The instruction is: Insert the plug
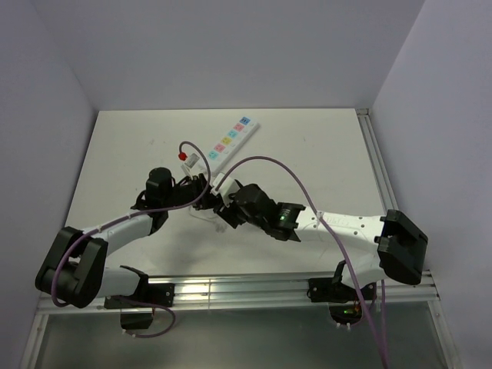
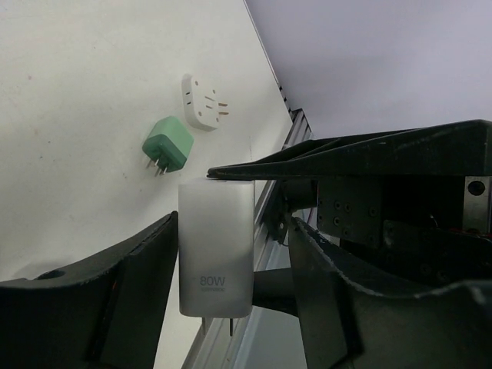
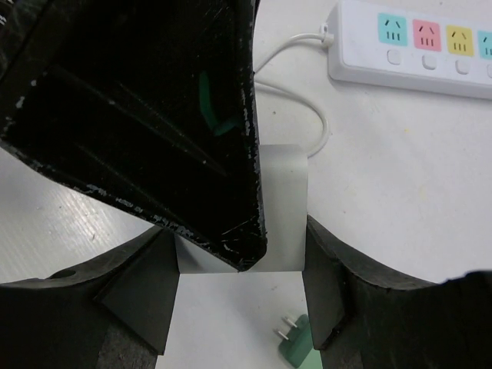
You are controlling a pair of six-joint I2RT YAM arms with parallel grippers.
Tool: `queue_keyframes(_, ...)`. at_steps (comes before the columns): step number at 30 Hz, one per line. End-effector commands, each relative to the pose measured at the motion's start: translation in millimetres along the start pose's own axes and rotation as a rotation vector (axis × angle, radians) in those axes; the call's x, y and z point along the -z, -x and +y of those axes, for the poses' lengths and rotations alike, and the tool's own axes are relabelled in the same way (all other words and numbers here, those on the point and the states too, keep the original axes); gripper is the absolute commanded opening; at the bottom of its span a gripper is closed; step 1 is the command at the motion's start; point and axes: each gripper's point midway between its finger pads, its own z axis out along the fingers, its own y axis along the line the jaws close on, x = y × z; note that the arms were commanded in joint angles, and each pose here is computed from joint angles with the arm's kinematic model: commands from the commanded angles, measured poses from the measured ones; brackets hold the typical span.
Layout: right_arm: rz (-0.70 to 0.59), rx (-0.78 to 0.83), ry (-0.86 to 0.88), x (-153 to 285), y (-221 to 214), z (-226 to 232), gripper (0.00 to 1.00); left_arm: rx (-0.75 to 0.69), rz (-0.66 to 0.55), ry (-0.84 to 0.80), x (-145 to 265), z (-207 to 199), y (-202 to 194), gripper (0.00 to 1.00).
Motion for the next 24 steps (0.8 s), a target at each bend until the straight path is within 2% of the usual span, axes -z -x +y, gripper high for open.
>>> queue_keyframes(1,-0.088,-0.013,-0.046,0,35,-10,0.4,-0.063,-0.009,-0.048,1,-13,5,0.63)
queue_keyframes(15,-0.105,-0.029,-0.054,4,37,-13,0.41,-0.063,-0.013,-0.044,2,-13,4,0.46)
queue_keyframes(16,-0.105,-0.029,-0.053,4,37,-13,0.4,-0.067,-0.017,-0.044,3,-13,5,0.43)
queue_keyframes(19,-0.105,-0.037,-0.049,4,35,-13,0.41,-0.065,-0.012,-0.038,3,-12,4,0.23)
queue_keyframes(20,-0.113,-0.042,-0.035,5,37,-11,0.43,-0.066,-0.009,-0.044,2,-13,4,0.03)
queue_keyframes(23,-0.127,-0.06,0.012,9,44,-4,0.47,-0.081,-0.006,-0.065,2,-15,3,0.0)
queue_keyframes(24,-0.116,-0.066,0.034,11,42,0,0.55,-0.106,-0.011,-0.1,3,-22,5,0.0)
